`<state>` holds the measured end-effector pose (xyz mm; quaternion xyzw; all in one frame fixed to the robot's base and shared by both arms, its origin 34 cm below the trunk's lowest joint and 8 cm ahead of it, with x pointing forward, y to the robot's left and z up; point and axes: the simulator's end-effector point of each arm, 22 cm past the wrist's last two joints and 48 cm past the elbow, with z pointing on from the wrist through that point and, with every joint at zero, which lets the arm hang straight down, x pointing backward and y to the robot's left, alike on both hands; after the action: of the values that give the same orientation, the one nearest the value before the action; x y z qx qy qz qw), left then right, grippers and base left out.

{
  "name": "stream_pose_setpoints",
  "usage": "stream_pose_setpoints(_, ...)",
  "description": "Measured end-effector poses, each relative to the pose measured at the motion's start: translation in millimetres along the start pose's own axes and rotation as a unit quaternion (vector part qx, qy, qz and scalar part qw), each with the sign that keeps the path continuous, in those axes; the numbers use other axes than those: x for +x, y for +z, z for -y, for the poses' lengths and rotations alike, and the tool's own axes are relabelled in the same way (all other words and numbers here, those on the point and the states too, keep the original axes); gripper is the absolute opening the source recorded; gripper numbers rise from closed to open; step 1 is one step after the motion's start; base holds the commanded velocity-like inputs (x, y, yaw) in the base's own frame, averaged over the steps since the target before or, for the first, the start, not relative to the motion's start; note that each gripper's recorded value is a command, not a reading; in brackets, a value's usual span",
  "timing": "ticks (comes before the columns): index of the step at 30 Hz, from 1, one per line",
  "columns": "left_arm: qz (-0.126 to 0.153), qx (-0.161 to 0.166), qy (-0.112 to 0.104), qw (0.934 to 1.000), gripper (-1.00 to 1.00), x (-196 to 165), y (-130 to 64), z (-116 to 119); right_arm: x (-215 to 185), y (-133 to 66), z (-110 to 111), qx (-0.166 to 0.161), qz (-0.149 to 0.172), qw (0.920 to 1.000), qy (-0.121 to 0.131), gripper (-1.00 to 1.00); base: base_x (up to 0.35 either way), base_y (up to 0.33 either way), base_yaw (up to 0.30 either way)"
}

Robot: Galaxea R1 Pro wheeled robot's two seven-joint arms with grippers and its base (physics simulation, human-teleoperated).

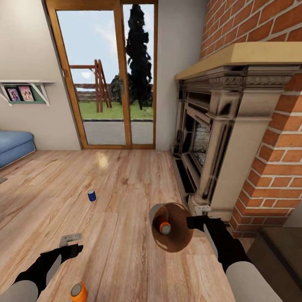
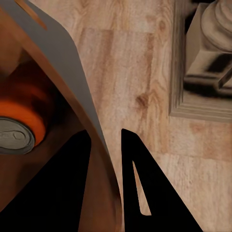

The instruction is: Put the three can of soda from the living room inside the tash can in the kitchen.

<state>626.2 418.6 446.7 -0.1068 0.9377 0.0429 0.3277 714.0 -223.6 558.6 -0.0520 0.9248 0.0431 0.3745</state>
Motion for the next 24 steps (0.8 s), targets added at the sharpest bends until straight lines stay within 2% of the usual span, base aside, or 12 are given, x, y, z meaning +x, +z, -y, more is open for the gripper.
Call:
stream_pose_setpoints(15,-0.006,-0.011,-0.006,0.9999,1.0,26.9,19.7,-6.9,25.1,17.1,-0.6,-0.001,0.0,1.0,-0.001,-1.0,0.0,0.0,0.0)
stream_pose_setpoints(24,-0.02,-0.012,-0.008,0.9997,1.0,58.8,34.5,-8.0,41.5,27.9,-0.7,-0.002,0.001,1.0,0.0,-1.0,0.0,0.0,0.0)
